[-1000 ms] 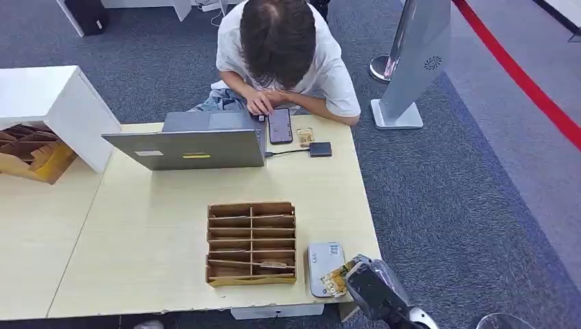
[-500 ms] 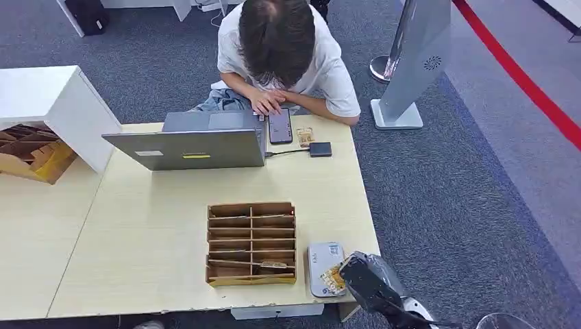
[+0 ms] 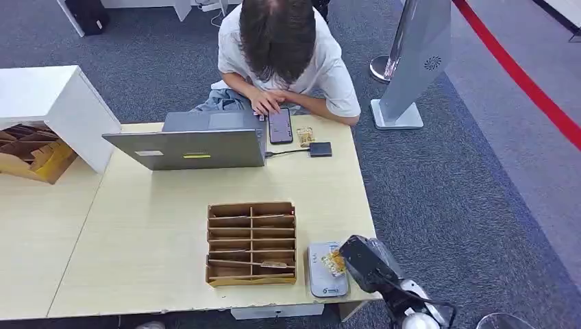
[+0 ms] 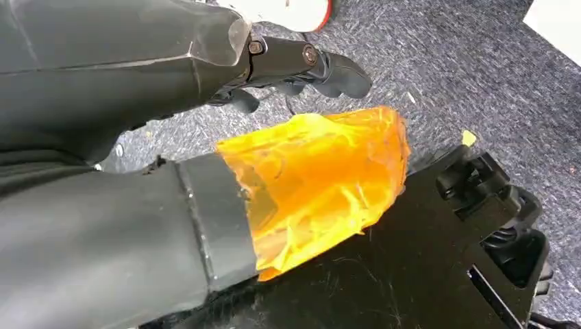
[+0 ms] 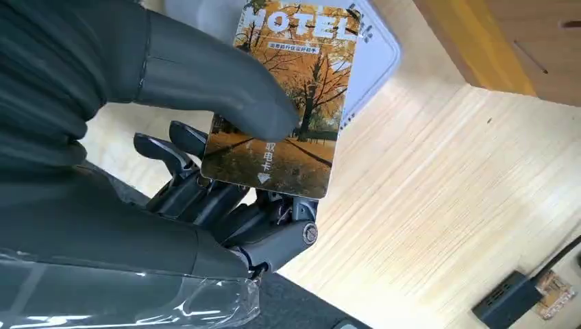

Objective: Pass the card to the sensor for recognition and then transmit it.

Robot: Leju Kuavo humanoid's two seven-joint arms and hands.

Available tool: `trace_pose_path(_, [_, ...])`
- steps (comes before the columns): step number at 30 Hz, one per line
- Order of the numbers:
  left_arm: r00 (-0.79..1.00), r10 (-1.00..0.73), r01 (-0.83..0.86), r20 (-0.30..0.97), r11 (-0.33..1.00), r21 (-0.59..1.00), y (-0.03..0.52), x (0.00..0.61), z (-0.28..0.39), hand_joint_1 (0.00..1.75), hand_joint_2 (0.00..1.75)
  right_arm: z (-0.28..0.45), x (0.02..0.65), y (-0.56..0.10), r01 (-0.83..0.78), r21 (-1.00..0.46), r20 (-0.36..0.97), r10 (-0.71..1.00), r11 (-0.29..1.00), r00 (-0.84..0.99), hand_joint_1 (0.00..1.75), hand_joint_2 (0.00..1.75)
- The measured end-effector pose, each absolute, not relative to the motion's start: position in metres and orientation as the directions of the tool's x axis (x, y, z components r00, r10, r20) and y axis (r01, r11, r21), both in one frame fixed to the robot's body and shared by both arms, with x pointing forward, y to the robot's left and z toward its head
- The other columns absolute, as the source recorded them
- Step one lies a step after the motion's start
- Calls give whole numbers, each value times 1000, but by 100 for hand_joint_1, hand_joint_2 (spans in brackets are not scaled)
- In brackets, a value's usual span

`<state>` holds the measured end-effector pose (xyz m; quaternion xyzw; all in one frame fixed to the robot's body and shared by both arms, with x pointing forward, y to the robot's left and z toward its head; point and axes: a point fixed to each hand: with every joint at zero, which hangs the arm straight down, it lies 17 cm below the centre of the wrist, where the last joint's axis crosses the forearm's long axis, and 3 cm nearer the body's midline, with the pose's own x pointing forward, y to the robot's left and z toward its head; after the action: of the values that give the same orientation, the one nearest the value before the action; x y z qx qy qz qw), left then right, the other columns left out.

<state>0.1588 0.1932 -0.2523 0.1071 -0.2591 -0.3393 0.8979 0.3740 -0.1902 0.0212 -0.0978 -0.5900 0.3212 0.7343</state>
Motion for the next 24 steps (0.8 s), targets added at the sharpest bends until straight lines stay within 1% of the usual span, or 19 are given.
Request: trace_pose_path(24, [623, -678, 571, 391, 735, 364, 190, 163, -251, 0, 0, -11, 395, -192, -415, -598, 698, 700, 686, 151, 175, 175])
